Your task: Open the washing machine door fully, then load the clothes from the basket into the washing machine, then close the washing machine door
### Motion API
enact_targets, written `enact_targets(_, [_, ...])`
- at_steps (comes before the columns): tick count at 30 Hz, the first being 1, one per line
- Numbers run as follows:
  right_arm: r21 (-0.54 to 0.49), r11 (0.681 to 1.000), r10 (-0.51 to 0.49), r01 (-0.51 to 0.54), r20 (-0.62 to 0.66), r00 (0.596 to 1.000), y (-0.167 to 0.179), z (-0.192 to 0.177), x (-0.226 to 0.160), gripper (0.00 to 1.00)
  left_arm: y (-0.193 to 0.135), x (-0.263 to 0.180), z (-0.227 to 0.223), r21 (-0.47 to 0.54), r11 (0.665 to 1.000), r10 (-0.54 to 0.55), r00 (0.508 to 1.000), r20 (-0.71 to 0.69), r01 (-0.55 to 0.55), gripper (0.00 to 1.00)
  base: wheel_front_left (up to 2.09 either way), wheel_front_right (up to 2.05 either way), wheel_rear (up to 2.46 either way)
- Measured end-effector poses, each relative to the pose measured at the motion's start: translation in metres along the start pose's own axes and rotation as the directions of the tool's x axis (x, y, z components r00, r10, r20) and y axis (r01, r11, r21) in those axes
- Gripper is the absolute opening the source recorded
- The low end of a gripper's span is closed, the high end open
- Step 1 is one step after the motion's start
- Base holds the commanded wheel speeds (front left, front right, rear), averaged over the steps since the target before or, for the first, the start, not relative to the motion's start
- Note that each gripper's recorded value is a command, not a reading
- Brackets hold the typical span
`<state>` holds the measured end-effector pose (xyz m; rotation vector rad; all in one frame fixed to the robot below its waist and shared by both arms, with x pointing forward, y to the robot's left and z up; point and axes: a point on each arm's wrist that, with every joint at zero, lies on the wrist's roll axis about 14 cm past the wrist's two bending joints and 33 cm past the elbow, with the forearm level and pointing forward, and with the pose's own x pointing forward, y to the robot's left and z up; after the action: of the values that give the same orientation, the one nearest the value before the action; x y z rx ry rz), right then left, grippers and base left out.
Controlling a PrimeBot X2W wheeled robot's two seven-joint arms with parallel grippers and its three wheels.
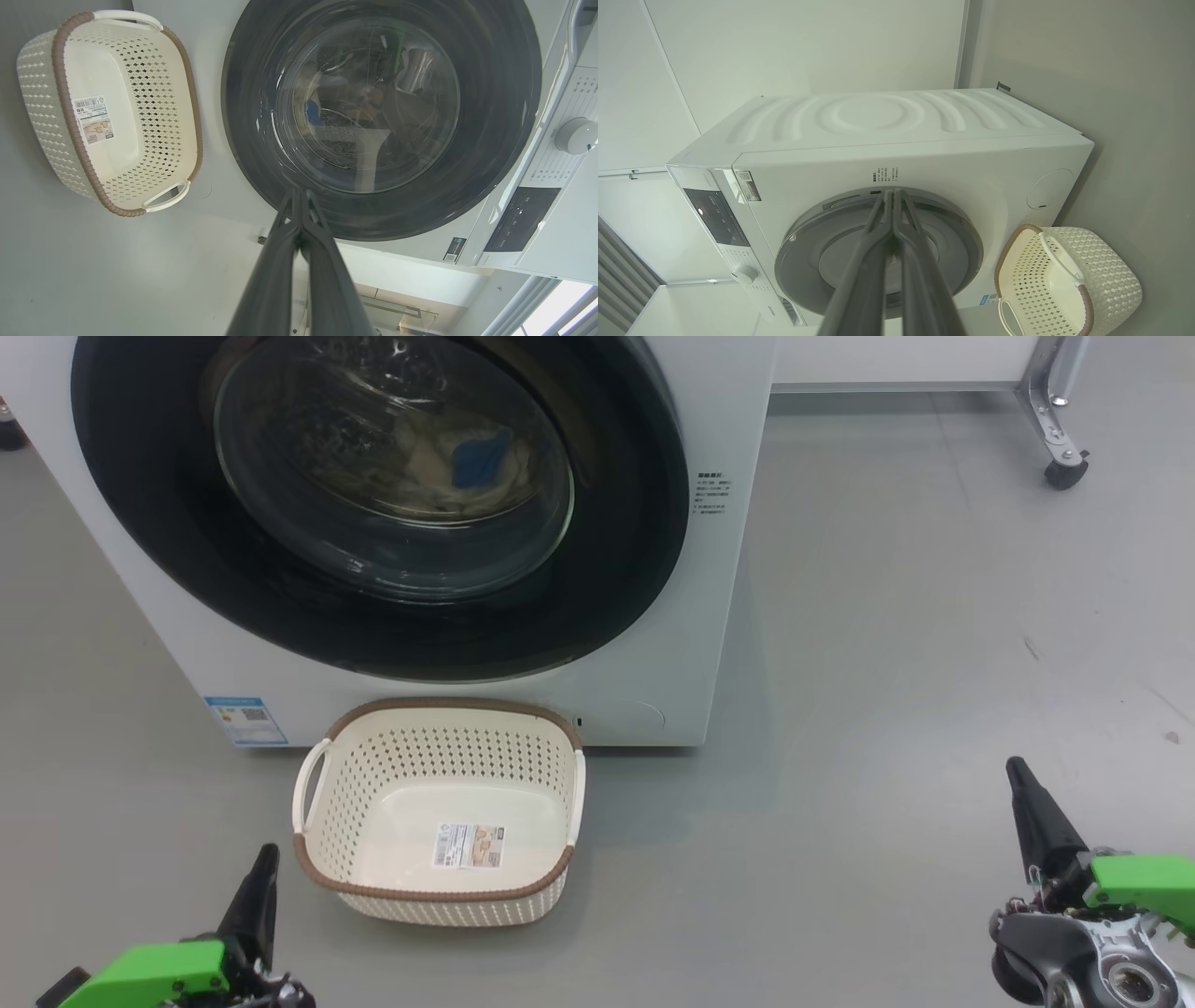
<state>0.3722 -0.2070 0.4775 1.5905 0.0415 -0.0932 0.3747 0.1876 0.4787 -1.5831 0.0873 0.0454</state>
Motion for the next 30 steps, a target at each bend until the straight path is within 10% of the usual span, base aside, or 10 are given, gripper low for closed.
enact_targets(30, [-0.005,1.000,-0.001,0.001,-0.007,1.000,-0.0002,-0.0012,-0.0001,0.00,0.0000,-0.0001,0.0012,-0.002,1.000,0.000,1.000,0.004,0.000,0.00,0.00,0.00,0.00])
